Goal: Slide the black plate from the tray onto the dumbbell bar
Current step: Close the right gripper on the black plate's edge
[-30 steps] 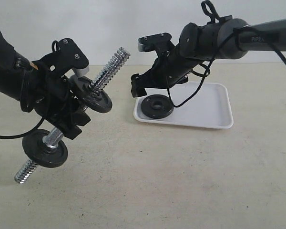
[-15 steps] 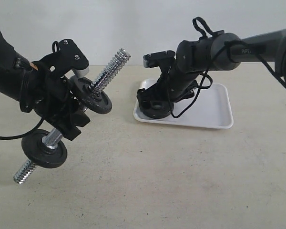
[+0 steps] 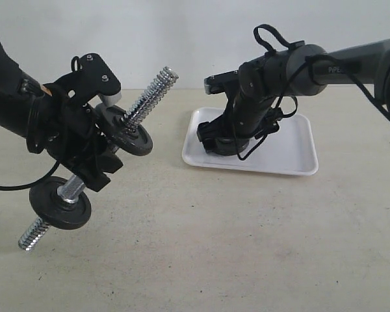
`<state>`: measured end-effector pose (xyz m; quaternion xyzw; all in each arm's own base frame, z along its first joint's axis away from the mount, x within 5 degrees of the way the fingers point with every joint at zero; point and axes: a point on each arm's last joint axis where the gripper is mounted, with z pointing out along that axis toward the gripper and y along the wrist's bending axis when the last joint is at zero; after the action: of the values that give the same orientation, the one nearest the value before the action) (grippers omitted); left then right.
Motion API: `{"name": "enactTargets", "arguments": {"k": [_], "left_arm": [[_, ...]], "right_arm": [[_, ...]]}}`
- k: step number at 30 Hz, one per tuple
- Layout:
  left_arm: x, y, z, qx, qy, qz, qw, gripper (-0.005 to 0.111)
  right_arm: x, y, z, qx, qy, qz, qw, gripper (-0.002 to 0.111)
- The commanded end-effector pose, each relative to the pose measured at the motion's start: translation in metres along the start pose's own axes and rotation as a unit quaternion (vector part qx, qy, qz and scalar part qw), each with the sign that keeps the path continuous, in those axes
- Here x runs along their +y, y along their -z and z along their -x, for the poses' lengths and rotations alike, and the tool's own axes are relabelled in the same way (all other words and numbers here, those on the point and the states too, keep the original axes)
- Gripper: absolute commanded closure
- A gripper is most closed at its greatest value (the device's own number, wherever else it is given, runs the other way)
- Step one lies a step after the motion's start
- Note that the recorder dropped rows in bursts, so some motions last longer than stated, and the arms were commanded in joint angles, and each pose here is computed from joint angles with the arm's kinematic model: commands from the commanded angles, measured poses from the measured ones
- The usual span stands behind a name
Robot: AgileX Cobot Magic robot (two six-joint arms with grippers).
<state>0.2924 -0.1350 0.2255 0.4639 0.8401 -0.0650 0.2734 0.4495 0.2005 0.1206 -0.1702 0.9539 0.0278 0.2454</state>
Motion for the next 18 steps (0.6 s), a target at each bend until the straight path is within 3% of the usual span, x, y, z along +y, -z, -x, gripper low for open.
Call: {"name": "enactTargets", "arguments": {"k": [1, 18], "left_arm": [[0.008, 0.0243, 0.019, -0.074, 0.007, 0.054, 0.996, 0.102], [0.0078, 0.0243, 0.0189, -0.073, 0.007, 0.053, 0.996, 0.102]], "right_arm": [[-0.0024, 0.0011, 0.0064, -0.031, 0.006, -0.003, 0.999, 0.004], [-0.0018, 0.001, 0.0045, -0.021, -0.001, 0.001, 1.0, 0.004]]}}
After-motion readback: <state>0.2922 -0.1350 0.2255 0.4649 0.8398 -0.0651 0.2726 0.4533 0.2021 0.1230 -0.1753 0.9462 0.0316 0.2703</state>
